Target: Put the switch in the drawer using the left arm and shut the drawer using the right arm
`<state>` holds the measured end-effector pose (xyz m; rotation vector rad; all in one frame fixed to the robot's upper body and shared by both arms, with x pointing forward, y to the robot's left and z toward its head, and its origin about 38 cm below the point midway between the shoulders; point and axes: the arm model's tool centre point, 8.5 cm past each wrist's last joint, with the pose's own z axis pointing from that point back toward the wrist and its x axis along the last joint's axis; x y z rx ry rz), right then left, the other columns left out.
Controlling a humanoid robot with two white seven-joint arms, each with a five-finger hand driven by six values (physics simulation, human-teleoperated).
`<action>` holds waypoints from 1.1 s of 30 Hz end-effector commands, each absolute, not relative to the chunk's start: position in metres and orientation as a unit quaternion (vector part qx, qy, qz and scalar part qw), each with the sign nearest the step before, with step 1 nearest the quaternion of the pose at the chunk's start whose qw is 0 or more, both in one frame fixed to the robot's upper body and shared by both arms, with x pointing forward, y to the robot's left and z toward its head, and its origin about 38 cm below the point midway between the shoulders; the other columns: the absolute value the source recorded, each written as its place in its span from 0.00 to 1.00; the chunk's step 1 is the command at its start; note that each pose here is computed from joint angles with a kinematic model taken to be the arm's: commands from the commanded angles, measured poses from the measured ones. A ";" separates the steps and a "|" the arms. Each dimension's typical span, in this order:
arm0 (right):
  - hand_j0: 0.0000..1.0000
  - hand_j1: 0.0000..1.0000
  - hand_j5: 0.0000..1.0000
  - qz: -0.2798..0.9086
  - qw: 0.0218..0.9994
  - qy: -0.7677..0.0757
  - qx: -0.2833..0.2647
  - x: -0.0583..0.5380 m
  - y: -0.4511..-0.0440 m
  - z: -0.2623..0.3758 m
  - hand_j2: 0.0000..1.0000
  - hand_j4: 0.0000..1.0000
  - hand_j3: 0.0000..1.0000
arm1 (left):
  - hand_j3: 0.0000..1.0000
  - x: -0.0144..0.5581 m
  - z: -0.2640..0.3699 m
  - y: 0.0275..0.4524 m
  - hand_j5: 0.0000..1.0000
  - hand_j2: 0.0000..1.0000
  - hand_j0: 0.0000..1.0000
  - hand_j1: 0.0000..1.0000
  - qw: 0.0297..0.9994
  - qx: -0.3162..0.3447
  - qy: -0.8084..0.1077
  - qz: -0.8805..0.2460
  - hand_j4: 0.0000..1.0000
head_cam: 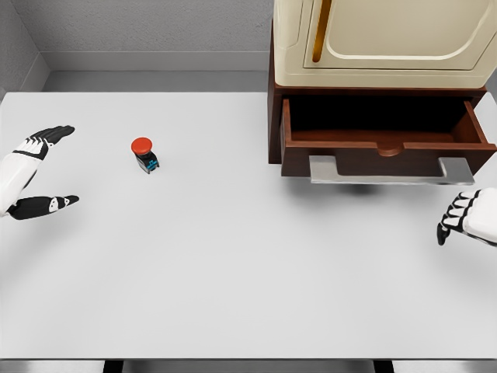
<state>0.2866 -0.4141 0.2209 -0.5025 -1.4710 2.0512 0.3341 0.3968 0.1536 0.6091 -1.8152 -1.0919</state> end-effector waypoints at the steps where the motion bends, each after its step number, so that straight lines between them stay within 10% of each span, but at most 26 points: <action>1: 0.35 0.35 0.35 0.765 0.280 -0.549 -0.187 0.287 -0.414 0.223 0.35 0.35 0.35 | 1.00 0.334 0.154 0.397 1.00 1.00 1.00 1.00 0.453 0.246 -0.736 -0.439 1.00; 11: 0.36 0.36 0.36 0.764 0.272 -0.551 -0.196 0.291 -0.413 0.228 0.36 0.36 0.36 | 1.00 0.337 0.144 0.393 1.00 1.00 1.00 1.00 0.459 0.238 -0.729 -0.447 1.00; 22: 0.36 0.36 0.36 0.764 0.273 -0.551 -0.195 0.290 -0.413 0.227 0.36 0.36 0.36 | 1.00 0.391 0.191 0.313 1.00 1.00 1.00 1.00 0.400 0.078 -0.836 -0.367 1.00; 33: 0.36 0.36 0.36 0.771 0.277 -0.541 -0.190 0.289 -0.414 0.225 0.36 0.36 0.36 | 1.00 0.427 0.144 0.314 1.00 1.00 1.00 1.00 0.617 -0.004 -0.758 -0.214 1.00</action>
